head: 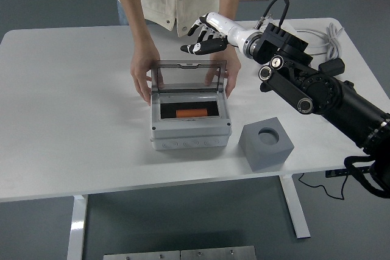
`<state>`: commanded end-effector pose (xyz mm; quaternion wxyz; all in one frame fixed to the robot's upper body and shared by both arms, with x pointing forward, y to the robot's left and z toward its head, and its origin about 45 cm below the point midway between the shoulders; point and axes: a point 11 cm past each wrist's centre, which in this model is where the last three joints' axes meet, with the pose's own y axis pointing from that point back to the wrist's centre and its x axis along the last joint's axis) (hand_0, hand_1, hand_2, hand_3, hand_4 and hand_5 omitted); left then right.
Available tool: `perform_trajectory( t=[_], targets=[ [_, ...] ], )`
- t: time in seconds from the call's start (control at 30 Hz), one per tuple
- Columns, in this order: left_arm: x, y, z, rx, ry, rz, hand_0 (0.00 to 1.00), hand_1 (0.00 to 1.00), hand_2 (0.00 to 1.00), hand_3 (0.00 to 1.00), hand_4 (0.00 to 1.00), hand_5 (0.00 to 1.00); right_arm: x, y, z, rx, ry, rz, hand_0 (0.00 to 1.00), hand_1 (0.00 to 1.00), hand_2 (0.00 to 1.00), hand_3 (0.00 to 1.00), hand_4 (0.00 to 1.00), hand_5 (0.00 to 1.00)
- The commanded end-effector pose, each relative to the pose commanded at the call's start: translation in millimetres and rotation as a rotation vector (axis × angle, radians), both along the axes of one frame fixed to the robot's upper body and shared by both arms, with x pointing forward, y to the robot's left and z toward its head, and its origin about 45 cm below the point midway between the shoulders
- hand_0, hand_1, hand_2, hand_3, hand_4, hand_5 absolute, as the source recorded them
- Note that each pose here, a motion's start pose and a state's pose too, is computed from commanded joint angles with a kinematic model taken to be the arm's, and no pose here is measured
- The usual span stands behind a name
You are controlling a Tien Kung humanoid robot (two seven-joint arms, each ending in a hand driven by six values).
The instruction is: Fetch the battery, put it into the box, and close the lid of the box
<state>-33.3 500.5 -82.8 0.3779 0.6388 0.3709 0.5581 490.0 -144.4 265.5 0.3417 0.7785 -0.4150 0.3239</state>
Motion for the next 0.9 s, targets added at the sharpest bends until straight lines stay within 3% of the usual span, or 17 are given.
perform_trajectory(
  t=[0.03,0.07,0.23,0.27,0.6,0.9],
  targets=[
    [0.0,0,-0.1,0.0,0.0,0.0,0.585,0.754,0.602,0.519,0.055,0.002,-1.5,1,-1.5,-0.003,0.003,0.004,0.429,0.446,0.49,0.669,0.857,0.506],
    [0.0,0,-0.1,0.0,0.0,0.001,0.585,0.753,0.598,0.518,0.053,0.002,-3.8,3,-3.6,-0.009,0.006,0.01,0.606,0.555,0.579,0.691,0.931,0.744],
    [-0.1,0,-0.2,0.001,-0.002,0.003,0.585,0.753,0.598,0.518,0.053,0.002,-11.9,10,-8.7,-0.032,0.009,0.032,0.606,0.555,0.579,0.691,0.931,0.744],
    [-0.2,0,-0.2,0.001,-0.002,0.003,0.586,0.753,0.598,0.519,0.054,0.002,-13.3,11,-8.8,-0.038,0.007,0.037,0.647,0.573,0.608,0.694,0.951,0.842],
    [-1.3,-1,-0.2,0.003,0.0,0.008,0.586,0.754,0.597,0.518,0.053,0.002,-23.9,16,-1.1,-0.099,-0.021,0.078,0.667,0.576,0.604,0.705,0.956,0.896],
    [-0.9,0,0.3,0.006,-0.002,0.01,0.585,0.753,0.593,0.519,0.051,0.002,-37.3,16,-4.4,-0.163,-0.008,0.123,0.662,0.568,0.605,0.707,0.951,0.92]
  ],
)
